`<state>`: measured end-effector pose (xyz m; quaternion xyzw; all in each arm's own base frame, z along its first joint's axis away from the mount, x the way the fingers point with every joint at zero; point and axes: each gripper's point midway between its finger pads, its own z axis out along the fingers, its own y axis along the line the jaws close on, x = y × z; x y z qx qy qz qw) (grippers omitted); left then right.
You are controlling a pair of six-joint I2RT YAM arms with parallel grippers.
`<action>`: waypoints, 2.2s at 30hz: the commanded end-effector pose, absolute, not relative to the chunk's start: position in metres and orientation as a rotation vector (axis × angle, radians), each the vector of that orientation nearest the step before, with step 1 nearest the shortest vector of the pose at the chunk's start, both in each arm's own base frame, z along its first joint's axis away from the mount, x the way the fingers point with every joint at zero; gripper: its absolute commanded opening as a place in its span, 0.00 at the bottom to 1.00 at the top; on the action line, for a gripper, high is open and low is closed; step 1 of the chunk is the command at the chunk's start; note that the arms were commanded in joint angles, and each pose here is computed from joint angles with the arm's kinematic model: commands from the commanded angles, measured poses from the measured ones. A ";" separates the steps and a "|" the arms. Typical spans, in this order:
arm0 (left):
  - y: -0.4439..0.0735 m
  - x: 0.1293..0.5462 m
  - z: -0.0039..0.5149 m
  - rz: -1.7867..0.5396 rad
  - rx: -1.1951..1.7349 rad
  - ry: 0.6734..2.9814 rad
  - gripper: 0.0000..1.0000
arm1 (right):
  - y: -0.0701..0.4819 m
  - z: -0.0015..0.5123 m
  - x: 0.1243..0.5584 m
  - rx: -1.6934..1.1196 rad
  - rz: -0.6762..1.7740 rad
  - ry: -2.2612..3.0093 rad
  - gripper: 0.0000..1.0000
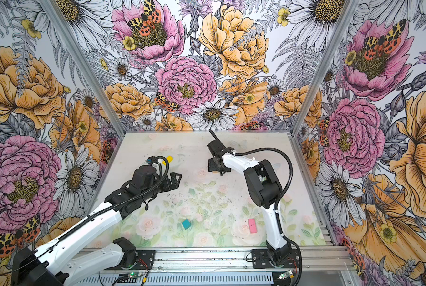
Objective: Build the wood block tower
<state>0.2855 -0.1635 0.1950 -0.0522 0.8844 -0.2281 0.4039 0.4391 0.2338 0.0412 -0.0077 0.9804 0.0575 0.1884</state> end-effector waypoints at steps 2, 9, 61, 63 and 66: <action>-0.162 0.287 0.206 -0.595 -0.130 2.194 0.99 | 0.235 0.041 0.447 -0.012 0.163 2.746 0.55; -0.162 0.287 0.206 -0.600 -0.128 2.197 0.99 | 0.231 0.042 0.446 -0.012 0.139 2.745 0.76; -0.183 0.290 0.234 -0.566 -0.076 2.148 0.99 | 0.239 0.146 0.476 -0.070 0.215 2.554 0.00; -0.182 0.291 0.233 -0.561 -0.080 2.150 0.99 | 0.244 0.139 0.486 -0.075 0.243 2.572 0.00; -0.181 0.295 0.229 -0.553 -0.083 2.160 0.99 | 0.250 0.127 0.496 -0.078 0.270 2.604 0.00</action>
